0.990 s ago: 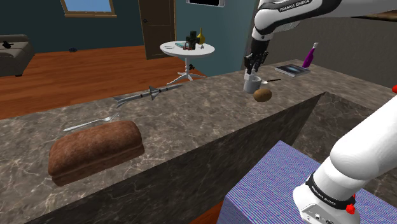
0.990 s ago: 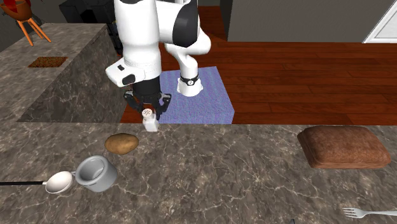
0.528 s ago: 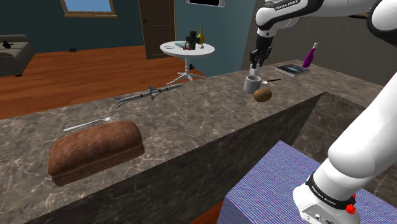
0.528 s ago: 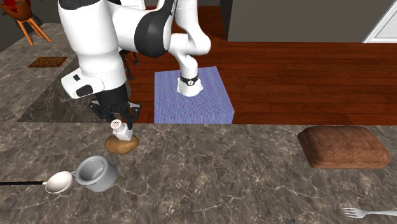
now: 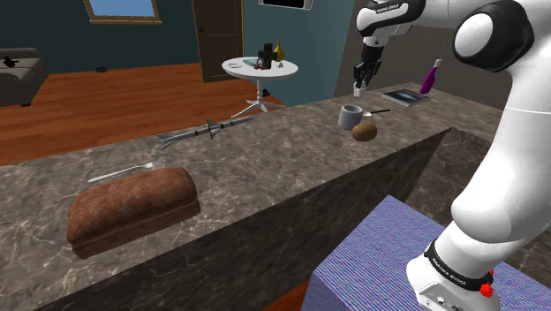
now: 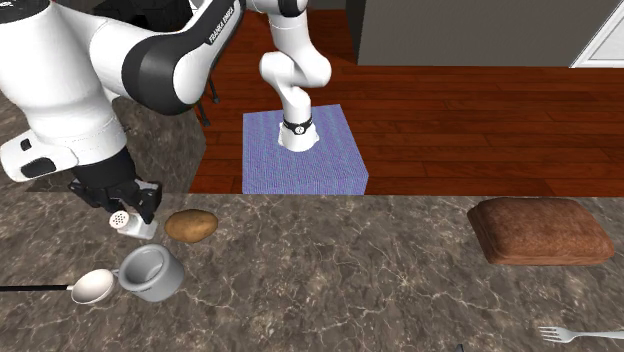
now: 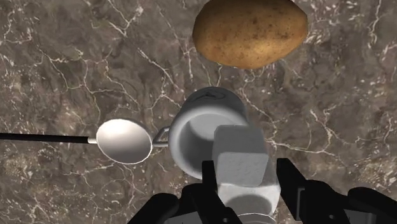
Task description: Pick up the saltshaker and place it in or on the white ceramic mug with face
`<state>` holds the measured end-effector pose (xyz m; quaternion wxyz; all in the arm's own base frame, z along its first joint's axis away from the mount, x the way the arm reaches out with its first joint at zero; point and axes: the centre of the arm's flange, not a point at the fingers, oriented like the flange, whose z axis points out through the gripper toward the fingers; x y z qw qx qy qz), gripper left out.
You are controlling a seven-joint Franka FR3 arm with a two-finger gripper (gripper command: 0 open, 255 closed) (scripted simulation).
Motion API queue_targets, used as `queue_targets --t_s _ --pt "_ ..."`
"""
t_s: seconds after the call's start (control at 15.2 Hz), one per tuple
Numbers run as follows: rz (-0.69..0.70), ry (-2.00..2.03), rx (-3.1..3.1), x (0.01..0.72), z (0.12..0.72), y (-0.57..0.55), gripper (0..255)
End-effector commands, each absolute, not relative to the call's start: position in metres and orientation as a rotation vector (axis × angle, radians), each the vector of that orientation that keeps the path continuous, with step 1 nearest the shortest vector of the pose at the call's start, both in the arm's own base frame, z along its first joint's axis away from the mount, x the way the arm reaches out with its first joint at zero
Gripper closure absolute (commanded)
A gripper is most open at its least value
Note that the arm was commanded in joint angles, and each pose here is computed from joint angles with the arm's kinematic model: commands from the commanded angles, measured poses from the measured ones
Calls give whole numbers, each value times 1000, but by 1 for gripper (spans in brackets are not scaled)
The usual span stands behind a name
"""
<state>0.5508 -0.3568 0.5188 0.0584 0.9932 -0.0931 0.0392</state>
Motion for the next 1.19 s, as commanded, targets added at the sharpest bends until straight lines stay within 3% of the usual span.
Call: queue_targets --t_s 0.0,1.12 --pt "119 -279 3009 560 522 -383 255" --pt "119 -279 3009 569 444 -410 255"
